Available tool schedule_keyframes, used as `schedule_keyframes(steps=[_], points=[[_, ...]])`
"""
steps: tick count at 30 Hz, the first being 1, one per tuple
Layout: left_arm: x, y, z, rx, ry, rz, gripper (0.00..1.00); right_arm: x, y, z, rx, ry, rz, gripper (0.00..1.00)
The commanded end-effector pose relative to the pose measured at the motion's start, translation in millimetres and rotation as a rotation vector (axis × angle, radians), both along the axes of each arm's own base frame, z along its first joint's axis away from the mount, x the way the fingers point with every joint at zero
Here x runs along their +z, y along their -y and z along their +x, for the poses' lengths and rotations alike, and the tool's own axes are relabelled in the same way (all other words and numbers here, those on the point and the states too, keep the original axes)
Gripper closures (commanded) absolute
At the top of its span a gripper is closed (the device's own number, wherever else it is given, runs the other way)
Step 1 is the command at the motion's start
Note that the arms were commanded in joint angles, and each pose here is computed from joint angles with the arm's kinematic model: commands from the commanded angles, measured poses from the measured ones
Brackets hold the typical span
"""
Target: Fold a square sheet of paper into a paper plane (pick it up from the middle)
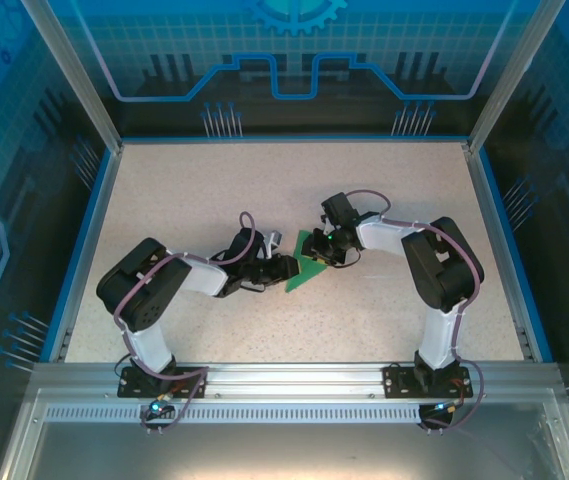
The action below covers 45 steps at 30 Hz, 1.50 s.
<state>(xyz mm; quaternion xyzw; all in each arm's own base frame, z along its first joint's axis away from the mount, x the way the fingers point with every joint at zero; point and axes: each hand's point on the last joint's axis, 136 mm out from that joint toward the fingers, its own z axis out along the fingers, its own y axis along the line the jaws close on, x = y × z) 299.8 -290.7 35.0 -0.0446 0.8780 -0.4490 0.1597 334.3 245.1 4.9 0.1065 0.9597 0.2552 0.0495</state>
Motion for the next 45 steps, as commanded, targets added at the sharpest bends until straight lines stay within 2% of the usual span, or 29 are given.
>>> schedule_keyframes(steps=[1, 7, 11, 15, 26, 35, 45], points=[[8, 0, 2, 0.008, 0.026, 0.002, 0.67, -85, 71, -68, -0.035, -0.262, -0.363, 0.62], [33, -11, 10, 0.083, 0.067, -0.052, 0.64, -88, 77, -71, -0.03, -0.273, -0.403, 0.62], [39, -17, 13, 0.119, 0.08, -0.045, 0.65, -88, 78, -71, -0.029, -0.272, -0.418, 0.63], [38, -18, 14, 0.132, 0.075, -0.045, 0.66, -88, 79, -70, -0.031, -0.272, -0.426, 0.63], [25, 2, 2, 0.035, 0.011, -0.107, 0.67, -89, 79, -72, -0.047, -0.284, -0.425, 0.64], [13, 7, -3, -0.004, -0.028, -0.087, 0.64, -91, 79, -73, -0.058, -0.291, -0.424, 0.64], [0, -3, 2, 0.042, -0.037, 0.001, 0.65, -91, 79, -73, -0.059, -0.293, -0.424, 0.63]])
